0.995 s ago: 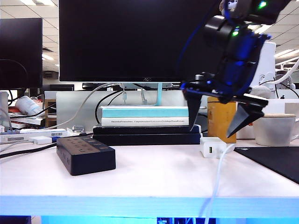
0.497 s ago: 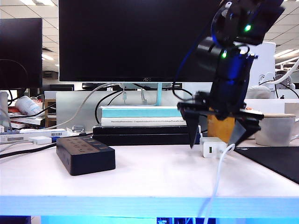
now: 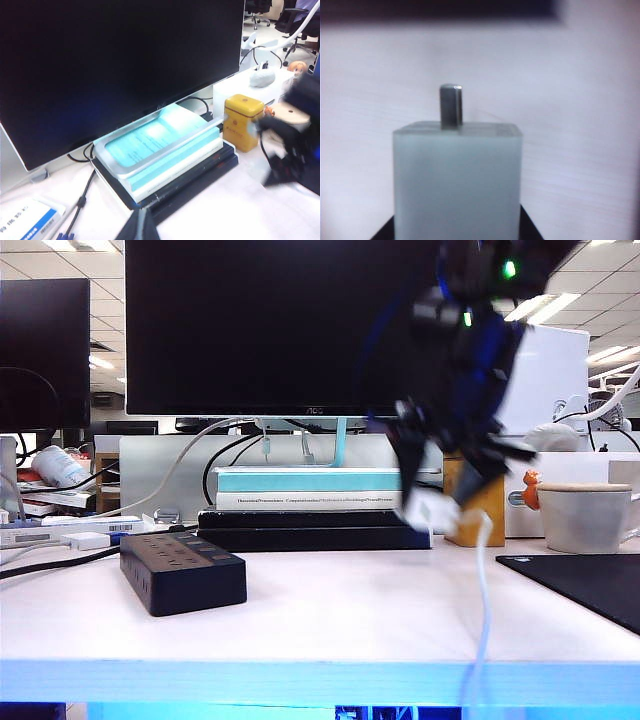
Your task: Plug the white charger into the left socket.
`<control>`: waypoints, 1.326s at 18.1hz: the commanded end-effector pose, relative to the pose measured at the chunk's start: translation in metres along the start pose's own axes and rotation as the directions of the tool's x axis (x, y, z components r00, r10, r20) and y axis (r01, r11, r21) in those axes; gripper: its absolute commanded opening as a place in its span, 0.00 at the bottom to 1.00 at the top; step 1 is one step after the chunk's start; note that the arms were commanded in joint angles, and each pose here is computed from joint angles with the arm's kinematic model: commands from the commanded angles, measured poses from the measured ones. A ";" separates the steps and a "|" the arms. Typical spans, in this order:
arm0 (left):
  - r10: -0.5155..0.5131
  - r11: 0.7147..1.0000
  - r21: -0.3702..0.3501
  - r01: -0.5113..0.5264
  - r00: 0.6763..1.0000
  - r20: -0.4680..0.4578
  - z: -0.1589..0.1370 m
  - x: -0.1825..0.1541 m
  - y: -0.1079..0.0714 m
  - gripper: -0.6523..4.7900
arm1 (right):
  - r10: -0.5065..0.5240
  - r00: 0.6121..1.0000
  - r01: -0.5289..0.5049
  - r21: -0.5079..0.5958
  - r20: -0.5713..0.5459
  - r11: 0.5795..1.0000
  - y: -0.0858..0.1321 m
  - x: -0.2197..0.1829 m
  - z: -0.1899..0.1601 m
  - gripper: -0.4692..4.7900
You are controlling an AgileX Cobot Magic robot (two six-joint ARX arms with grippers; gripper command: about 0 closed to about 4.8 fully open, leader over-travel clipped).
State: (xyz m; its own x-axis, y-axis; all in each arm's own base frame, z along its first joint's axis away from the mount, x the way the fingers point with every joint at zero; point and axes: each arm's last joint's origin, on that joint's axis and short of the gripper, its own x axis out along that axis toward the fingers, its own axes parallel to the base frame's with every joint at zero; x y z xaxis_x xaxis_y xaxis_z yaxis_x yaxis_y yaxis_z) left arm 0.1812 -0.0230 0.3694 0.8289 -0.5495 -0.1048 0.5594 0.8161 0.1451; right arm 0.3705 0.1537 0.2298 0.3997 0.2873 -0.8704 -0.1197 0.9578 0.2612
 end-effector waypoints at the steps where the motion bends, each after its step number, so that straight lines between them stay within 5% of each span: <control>1: -0.001 1.000 0.013 0.001 1.000 0.004 0.001 -0.001 0.000 0.12 | 0.236 0.972 -0.236 0.093 0.012 0.967 0.018 -0.031 0.021 0.17; 3: -0.033 0.982 0.185 0.035 0.999 -0.014 -0.001 -0.001 -0.002 0.37 | 0.466 0.885 -0.455 0.210 -0.003 0.865 0.032 -0.052 0.034 0.17; 5: -0.035 0.961 0.272 0.040 0.999 -0.023 -0.002 0.000 -0.002 0.41 | 0.617 0.787 -0.584 0.289 -0.029 0.759 0.039 -0.061 0.039 0.17; 7: -0.036 0.936 0.349 0.041 0.999 -0.022 -0.002 0.000 -0.002 0.41 | 0.775 0.627 -0.677 0.439 -0.076 0.591 0.047 -0.069 0.044 0.17; 8: -0.059 0.905 0.420 0.063 0.998 -0.023 -0.003 0.000 -0.003 0.52 | 0.821 0.562 -0.689 0.494 -0.097 0.530 0.049 -0.071 0.046 0.17; 9: -0.093 0.866 0.491 0.090 0.995 -0.019 -0.002 0.001 -0.006 0.76 | 0.850 0.514 -0.694 0.525 -0.118 0.492 0.050 -0.073 0.046 0.17; 11: -0.132 0.811 0.572 0.119 0.991 -0.018 -0.002 0.006 -0.011 1.00 | 0.879 0.451 -0.673 0.588 -0.155 0.449 0.052 -0.076 0.046 0.17; 14: -0.194 0.668 0.728 0.154 0.981 -0.030 -0.004 0.017 -0.019 1.00 | 0.906 0.360 -0.640 0.648 -0.220 0.412 0.057 -0.078 0.042 0.17; 19: -0.264 0.541 0.825 0.162 0.964 -0.017 -0.004 0.031 -0.029 1.00 | 0.919 0.266 -0.631 0.668 -0.292 0.395 0.077 -0.081 0.036 0.17; 24: -0.305 0.502 0.850 0.160 0.952 0.001 -0.003 0.040 -0.035 1.00 | 0.916 0.216 -0.649 0.650 -0.339 0.394 0.108 -0.088 0.027 0.17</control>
State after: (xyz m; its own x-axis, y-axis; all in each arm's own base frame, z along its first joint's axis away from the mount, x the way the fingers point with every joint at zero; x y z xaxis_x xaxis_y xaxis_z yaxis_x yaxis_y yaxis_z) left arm 0.1943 -0.0746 0.3541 0.6079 -0.7776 -0.1609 0.4410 0.1620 0.8828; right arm 0.3510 0.2279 0.3353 -0.3117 0.9435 -0.1122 0.3097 0.2125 0.9268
